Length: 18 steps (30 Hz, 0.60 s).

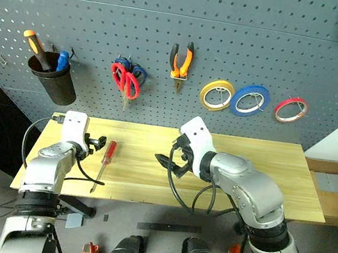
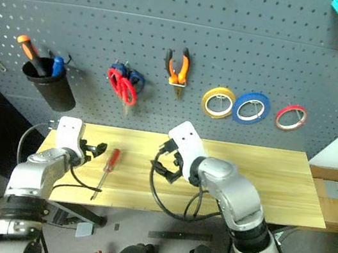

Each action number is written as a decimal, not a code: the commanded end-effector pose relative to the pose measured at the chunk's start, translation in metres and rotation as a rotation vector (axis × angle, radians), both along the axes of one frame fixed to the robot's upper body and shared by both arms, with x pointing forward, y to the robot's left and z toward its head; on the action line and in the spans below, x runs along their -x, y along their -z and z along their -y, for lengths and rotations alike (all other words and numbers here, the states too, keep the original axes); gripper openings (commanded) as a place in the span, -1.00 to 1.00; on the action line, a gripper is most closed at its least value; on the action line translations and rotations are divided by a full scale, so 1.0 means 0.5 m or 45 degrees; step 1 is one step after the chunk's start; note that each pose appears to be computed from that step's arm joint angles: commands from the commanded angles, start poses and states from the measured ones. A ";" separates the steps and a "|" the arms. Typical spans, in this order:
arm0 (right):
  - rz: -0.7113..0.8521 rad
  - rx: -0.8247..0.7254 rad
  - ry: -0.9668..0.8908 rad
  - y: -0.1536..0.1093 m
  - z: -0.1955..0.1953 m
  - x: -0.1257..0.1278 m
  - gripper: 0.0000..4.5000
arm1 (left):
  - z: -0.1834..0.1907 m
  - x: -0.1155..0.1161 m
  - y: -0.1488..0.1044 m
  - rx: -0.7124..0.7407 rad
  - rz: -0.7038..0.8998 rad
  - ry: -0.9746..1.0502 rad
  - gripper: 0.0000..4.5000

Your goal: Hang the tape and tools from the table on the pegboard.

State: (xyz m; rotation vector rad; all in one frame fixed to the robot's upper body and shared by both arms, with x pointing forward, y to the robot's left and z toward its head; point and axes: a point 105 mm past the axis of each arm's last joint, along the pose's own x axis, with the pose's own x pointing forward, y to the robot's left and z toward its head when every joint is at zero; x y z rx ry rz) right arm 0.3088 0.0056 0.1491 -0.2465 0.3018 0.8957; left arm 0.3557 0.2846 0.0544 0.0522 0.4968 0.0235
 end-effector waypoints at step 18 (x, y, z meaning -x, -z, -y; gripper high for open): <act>0.213 0.079 -0.367 -0.059 -0.089 0.036 1.00 | 0.026 0.000 0.097 0.095 -0.335 0.122 0.32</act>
